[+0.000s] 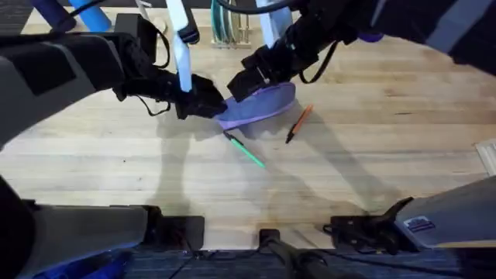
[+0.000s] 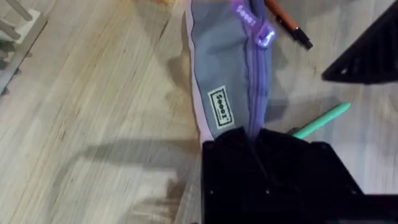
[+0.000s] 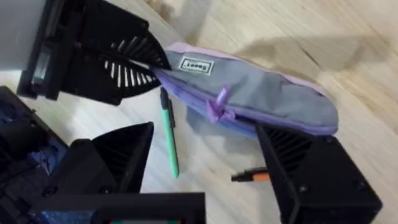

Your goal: Unzip the bag, pick up the pens from the table one at a time and place them inside, then zip the bag closed.

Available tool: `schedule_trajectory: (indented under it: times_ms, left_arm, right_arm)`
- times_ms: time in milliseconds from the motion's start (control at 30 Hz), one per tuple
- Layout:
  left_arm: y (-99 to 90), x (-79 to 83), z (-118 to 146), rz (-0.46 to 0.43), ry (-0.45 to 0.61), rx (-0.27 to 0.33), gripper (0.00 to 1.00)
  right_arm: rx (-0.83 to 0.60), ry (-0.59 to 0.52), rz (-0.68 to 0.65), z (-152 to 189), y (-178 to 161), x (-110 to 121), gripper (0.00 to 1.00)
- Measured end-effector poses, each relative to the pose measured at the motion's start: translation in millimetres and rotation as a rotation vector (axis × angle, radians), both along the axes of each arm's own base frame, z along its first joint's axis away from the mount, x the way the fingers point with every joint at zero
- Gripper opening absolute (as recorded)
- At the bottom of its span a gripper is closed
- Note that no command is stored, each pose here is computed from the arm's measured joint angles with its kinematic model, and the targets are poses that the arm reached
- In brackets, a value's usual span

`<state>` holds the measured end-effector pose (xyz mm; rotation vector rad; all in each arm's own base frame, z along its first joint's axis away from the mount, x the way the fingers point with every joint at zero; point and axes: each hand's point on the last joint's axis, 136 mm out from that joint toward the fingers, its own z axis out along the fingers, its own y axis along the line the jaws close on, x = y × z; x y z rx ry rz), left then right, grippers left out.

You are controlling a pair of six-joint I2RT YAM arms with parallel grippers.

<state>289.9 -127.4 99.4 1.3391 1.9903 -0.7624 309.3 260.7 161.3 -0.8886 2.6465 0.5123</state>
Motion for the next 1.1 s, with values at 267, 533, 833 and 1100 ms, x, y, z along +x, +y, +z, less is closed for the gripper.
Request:
schedule_trajectory:
  times_ms: [267, 533, 833, 1100]
  left_arm:
    - [0.0, -0.1, 0, 0.000, 0.000, 0.000, 0.042]
    - [0.0, 0.0, 0, 0.000, 0.000, 0.000, 0.041]
    - [0.0, 0.1, 0, 0.000, -0.001, 0.000, 0.041]
    - [0.0, 0.1, 0, 0.000, -0.001, 0.000, 0.041]
  right_arm:
    - [0.023, -0.025, 0.002, -1, 7, 9, 0.944]
    - [0.017, -0.014, 0.004, -10, 10, 12, 0.839]
    - [0.020, -0.007, 0.010, -17, 15, 14, 0.557]
    - [0.027, -0.006, 0.014, -17, 16, 14, 0.041]
